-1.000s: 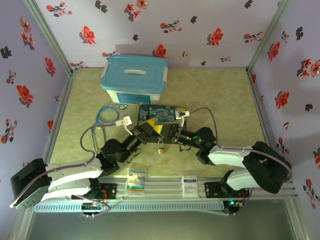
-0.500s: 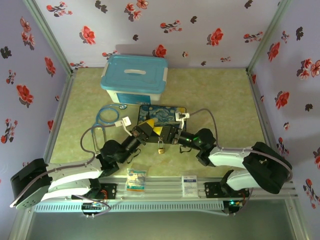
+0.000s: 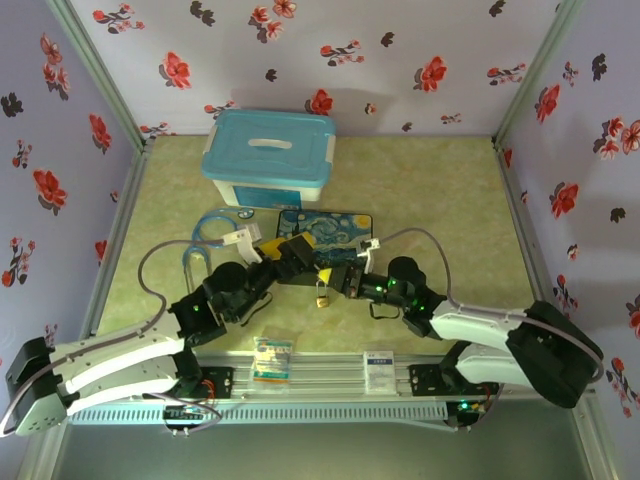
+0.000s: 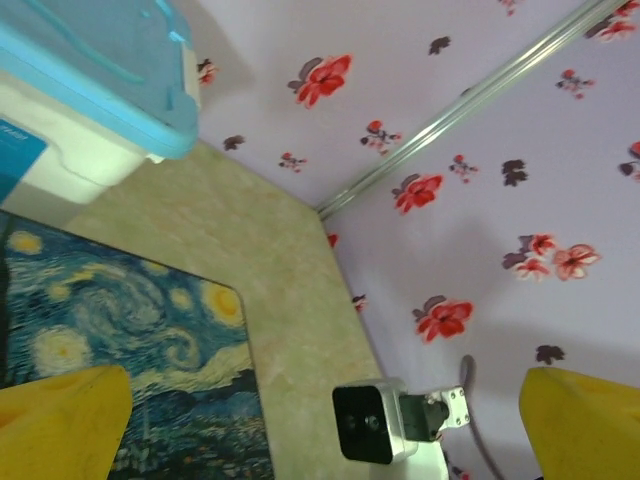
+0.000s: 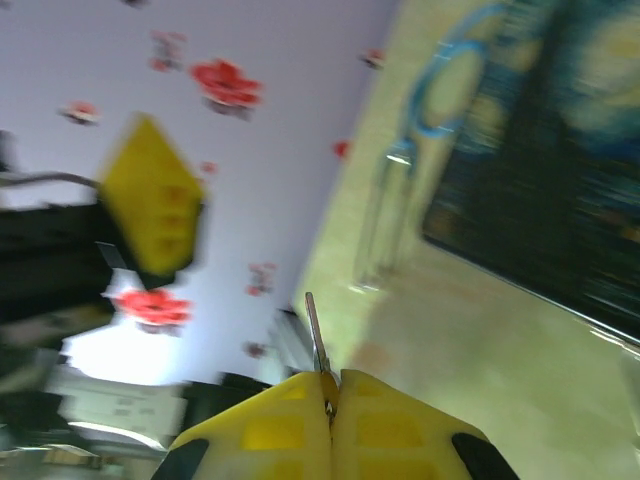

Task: Unlock the padlock with the key

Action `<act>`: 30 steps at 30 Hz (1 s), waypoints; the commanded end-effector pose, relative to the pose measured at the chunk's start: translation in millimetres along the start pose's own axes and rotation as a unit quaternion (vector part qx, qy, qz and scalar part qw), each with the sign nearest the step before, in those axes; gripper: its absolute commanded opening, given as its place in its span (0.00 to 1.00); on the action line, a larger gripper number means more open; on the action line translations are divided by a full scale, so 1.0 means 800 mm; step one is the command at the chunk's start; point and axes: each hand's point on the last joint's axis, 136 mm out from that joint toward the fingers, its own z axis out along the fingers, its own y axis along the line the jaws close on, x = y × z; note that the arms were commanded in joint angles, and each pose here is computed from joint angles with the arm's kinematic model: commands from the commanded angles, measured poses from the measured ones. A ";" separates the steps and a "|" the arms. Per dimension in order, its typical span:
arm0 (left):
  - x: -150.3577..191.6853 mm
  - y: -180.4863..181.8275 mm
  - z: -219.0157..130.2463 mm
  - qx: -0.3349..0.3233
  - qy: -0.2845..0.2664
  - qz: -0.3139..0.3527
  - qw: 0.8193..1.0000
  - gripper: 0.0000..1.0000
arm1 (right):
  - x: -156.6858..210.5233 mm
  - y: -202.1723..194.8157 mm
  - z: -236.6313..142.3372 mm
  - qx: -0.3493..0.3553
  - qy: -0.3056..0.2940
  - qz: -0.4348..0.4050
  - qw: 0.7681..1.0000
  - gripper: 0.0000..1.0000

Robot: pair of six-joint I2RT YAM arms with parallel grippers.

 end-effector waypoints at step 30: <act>0.204 0.134 0.025 -0.131 0.159 -0.093 0.974 0.82 | -0.033 -0.080 -0.016 0.150 0.030 -0.181 0.972 0.00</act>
